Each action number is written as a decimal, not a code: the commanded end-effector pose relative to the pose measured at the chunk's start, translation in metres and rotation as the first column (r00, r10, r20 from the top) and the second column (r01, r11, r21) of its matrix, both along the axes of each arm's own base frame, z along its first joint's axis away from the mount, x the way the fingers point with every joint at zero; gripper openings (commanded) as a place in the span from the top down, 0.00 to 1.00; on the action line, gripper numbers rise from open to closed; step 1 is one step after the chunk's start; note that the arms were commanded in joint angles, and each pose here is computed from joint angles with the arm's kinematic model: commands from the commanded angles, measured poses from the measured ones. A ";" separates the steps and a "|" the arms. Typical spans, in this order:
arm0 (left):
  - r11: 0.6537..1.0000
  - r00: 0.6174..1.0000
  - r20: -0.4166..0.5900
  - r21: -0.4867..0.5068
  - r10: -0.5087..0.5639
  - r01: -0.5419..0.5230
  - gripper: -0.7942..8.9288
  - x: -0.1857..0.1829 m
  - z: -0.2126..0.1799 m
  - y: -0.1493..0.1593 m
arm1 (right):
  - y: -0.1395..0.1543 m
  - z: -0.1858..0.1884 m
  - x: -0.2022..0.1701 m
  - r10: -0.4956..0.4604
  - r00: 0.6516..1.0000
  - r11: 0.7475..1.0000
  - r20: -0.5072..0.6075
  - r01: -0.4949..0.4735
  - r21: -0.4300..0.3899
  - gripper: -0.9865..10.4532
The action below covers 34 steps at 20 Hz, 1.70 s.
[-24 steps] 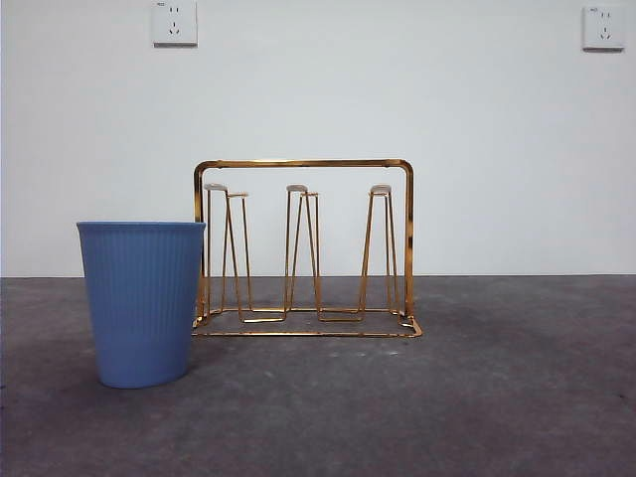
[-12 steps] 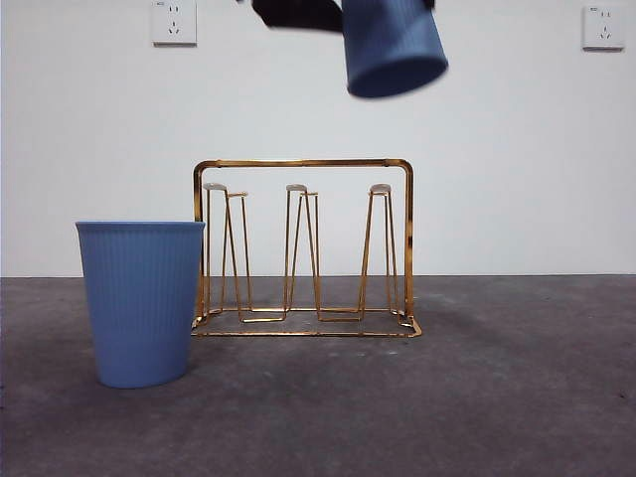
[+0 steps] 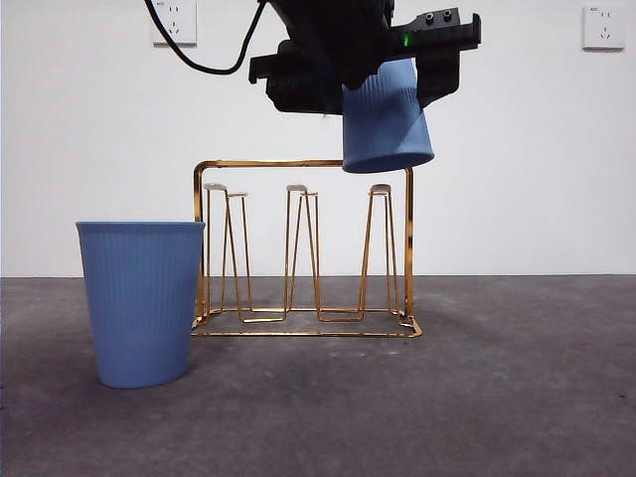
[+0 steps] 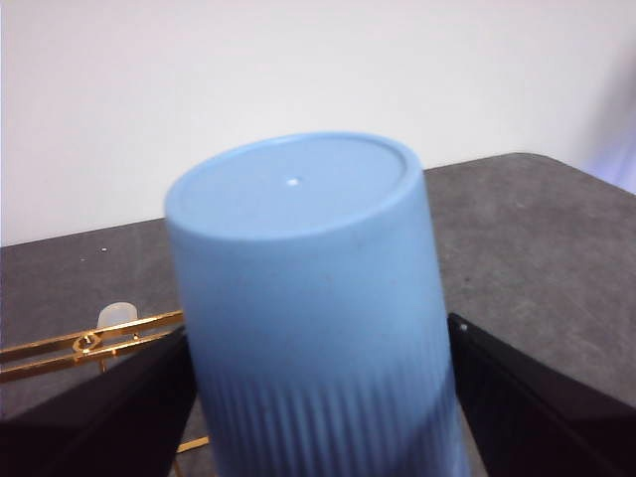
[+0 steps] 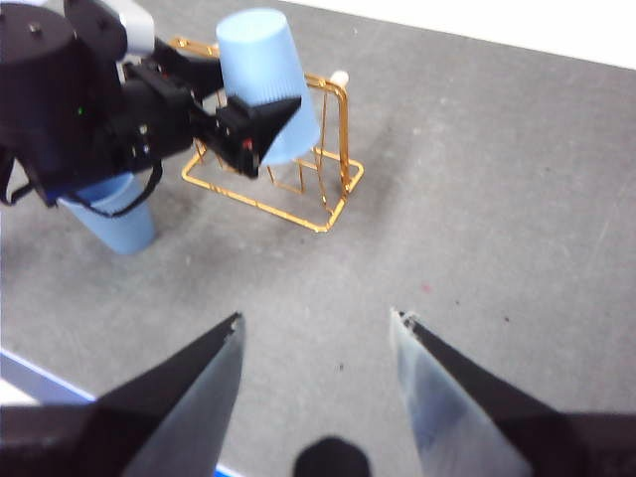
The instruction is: Pick up cup 1,put cup 1 in the cup rack,pick up cup 2,put cup 2 in the cup rack
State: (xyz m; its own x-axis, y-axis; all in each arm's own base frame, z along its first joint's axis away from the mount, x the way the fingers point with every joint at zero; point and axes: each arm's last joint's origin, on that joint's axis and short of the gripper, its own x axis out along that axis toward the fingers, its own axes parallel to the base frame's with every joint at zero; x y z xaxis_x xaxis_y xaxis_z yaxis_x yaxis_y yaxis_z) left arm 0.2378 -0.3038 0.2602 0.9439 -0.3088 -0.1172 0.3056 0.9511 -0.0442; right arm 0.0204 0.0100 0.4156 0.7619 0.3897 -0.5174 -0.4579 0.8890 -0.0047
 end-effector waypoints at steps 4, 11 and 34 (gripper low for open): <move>0.999 0.999 -0.001 0.014 0.038 -0.038 0.92 0.009 -0.014 -0.003 | 0.000 -0.002 0.000 0.014 1.000 1.000 0.000 -0.014 -0.018 0.69; 0.999 0.999 -0.032 0.033 0.040 -0.039 0.92 0.015 -0.037 -0.009 | 0.000 -0.002 0.000 0.024 1.000 0.999 0.008 -0.024 -0.030 0.69; 0.995 0.963 -0.270 0.098 0.001 0.026 0.87 0.023 -0.100 -0.014 | 0.001 -0.002 0.000 0.051 0.999 0.998 0.019 -0.050 -0.041 0.70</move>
State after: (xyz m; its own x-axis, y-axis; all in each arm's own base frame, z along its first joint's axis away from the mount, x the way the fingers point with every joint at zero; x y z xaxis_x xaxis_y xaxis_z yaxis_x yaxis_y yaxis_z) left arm 0.2617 -0.3187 0.1727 0.8898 -0.2928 -0.3501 0.2971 0.9539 -0.0428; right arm 0.0199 0.0103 0.4151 0.7521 0.4049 -0.5200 -0.4970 0.8667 -0.0439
